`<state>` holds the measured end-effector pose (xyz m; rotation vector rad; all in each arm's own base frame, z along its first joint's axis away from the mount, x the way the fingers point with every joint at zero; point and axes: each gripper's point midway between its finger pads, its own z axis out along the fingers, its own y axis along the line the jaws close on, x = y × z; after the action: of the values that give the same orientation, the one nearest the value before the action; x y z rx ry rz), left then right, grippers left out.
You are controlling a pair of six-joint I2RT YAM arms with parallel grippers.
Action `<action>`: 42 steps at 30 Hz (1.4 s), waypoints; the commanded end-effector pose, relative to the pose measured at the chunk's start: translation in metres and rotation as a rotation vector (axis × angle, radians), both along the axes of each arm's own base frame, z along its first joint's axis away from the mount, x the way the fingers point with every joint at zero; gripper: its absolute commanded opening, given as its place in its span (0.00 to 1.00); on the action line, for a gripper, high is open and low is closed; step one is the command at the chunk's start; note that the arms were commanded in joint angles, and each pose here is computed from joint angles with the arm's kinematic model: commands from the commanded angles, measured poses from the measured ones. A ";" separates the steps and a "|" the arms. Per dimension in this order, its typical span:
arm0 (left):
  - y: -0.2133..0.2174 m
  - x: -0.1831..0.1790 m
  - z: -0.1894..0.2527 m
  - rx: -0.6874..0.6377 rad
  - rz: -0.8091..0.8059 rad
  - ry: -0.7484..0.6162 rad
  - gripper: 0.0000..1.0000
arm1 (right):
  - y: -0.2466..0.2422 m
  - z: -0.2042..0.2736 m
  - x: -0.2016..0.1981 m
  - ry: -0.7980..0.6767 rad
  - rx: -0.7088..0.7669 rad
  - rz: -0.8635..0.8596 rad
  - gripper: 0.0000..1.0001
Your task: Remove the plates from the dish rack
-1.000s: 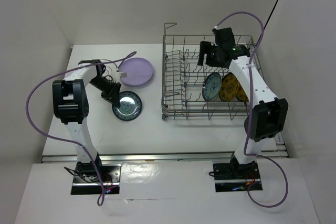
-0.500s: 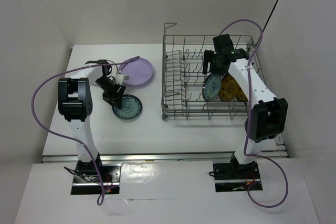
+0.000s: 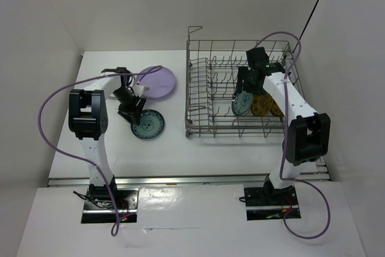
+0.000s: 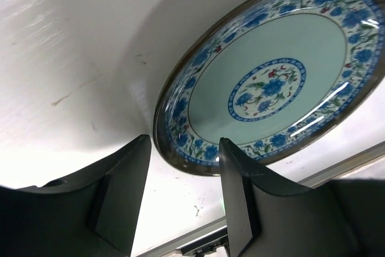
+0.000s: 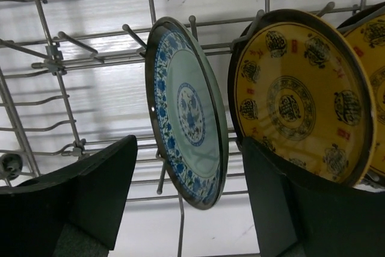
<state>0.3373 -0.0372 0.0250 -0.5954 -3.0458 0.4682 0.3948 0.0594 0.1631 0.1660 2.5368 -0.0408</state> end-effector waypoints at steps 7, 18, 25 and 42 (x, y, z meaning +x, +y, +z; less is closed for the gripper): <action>-0.008 0.036 0.086 -0.042 0.045 -0.250 0.62 | 0.011 -0.015 0.016 -0.021 0.079 0.021 0.36; -0.030 0.070 0.177 -0.174 0.101 -0.498 0.61 | -0.026 0.093 0.017 -0.229 -0.051 -0.066 0.00; -0.060 0.070 0.257 -0.380 0.087 -0.687 0.61 | 0.018 0.247 0.019 -0.716 0.049 0.155 0.00; -0.114 0.041 0.310 -0.688 -0.012 -0.709 0.81 | 0.293 0.215 -0.002 -0.629 0.826 1.013 0.00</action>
<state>0.3821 -0.1421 0.3285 -0.9084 -3.4711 1.6022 0.4216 0.3276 0.2995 -0.5359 1.8741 1.1040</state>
